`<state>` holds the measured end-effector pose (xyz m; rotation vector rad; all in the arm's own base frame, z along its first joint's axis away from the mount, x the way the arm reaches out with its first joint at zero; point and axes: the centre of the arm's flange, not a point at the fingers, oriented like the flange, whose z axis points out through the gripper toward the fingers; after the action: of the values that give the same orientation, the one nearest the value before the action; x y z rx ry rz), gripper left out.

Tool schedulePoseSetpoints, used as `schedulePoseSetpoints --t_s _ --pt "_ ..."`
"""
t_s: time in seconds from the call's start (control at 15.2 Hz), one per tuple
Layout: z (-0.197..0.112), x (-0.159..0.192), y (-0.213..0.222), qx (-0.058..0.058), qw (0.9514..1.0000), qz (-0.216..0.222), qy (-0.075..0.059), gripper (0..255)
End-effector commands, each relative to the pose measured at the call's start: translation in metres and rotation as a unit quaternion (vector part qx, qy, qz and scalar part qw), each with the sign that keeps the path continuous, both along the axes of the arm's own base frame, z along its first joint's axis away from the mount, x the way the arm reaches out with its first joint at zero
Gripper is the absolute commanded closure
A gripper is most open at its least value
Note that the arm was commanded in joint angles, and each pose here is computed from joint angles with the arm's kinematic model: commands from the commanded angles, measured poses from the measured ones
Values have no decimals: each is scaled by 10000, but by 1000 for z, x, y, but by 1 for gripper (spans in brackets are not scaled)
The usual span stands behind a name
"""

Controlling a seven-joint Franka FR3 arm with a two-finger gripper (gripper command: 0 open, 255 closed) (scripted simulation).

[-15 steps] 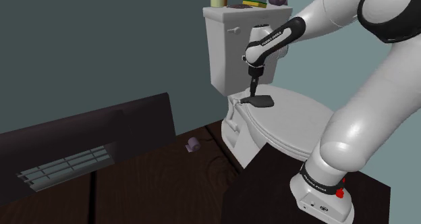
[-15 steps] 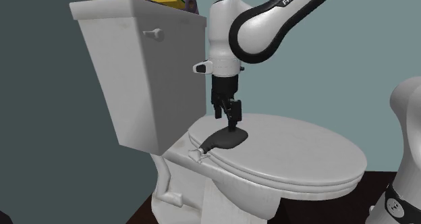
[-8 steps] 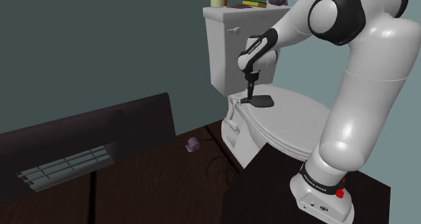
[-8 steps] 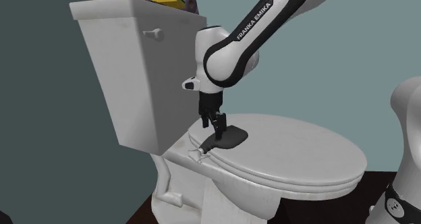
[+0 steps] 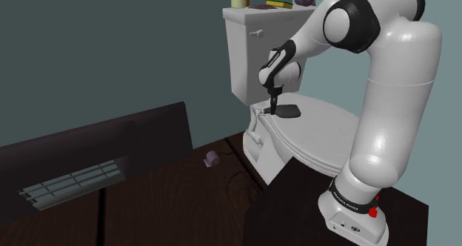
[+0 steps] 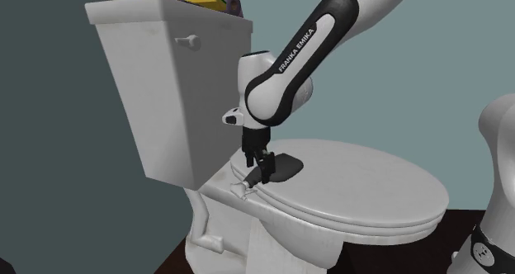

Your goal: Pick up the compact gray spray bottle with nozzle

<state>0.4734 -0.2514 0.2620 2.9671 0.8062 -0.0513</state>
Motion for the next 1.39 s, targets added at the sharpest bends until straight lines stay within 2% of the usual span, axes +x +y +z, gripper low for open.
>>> schedulePoseSetpoints --t_s 0.0,0.07,0.66,1.32 --pt "-3 0 0 -1 10000 0 -3 0" --pt "-2 0 0 -1 10000 0 -3 255" --pt "-3 0 0 -1 10000 0 -3 255" --pt "50 0 0 -1 10000 0 -3 255"
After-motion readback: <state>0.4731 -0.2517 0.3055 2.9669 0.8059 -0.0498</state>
